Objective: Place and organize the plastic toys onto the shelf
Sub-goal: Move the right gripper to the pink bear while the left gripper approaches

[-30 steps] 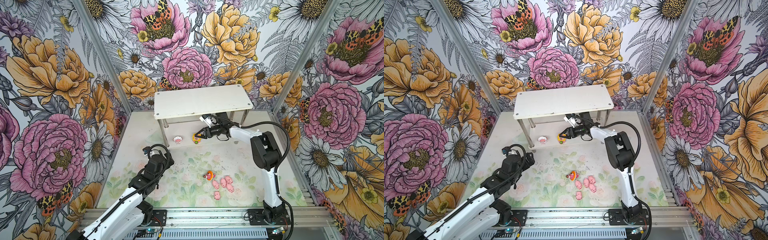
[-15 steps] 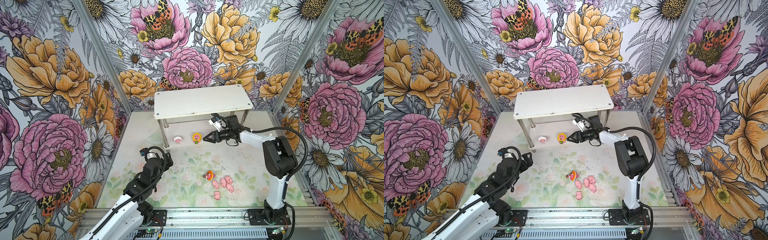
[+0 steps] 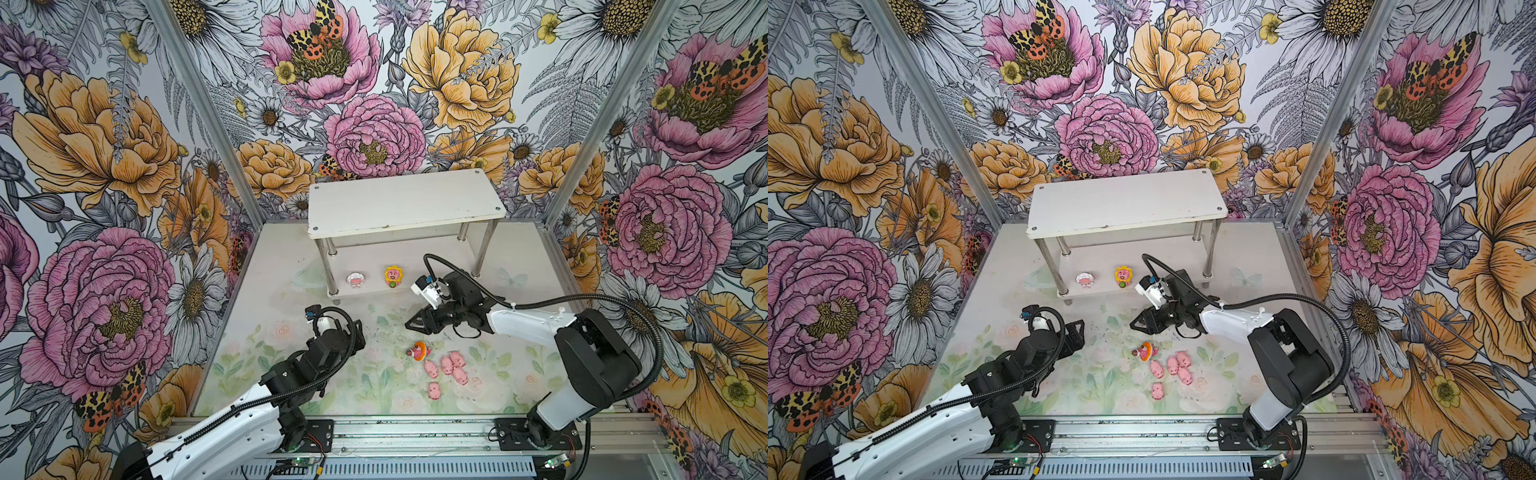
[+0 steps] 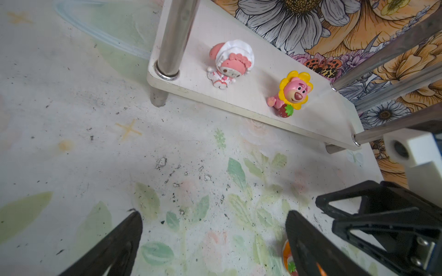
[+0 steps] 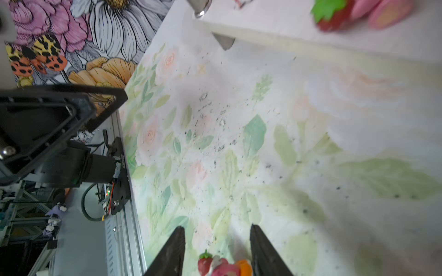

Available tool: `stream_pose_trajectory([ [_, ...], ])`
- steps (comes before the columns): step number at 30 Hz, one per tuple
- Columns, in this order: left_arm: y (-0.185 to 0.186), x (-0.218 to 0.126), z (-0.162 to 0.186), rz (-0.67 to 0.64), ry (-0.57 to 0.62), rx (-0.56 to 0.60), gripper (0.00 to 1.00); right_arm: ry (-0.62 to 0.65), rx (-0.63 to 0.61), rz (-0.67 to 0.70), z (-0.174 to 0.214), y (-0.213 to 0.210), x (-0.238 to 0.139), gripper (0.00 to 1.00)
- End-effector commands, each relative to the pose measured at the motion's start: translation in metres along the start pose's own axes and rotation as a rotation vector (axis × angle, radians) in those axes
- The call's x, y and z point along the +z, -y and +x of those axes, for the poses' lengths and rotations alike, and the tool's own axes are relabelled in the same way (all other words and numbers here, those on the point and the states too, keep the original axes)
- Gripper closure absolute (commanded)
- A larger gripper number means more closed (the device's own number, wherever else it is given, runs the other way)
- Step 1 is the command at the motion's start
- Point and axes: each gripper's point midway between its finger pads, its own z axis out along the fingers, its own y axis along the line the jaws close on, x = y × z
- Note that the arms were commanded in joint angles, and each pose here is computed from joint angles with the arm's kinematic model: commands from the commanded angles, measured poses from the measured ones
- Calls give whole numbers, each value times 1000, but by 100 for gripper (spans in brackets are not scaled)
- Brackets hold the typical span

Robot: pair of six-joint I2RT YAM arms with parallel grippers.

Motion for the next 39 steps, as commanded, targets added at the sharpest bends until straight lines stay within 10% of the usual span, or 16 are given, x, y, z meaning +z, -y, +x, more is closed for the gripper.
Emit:
stream_pose_trajectory([
  [1, -9, 0, 10, -30, 22, -25, 9, -22, -10, 184, 26, 6, -13, 54],
  [8, 0, 1, 43, 6, -2, -36, 20, -36, 9, 438, 61, 24, -39, 64],
  [14, 29, 4, 67, 19, -55, 25, 16, -15, 46, 527, 64, 40, -46, 100],
  [24, 100, 22, 109, 105, -245, 75, 11, -72, 53, 436, 61, 41, -9, 100],
  [39, 71, 29, 114, 32, -216, -55, 1, -48, -32, 115, 104, -51, 46, 100],
])
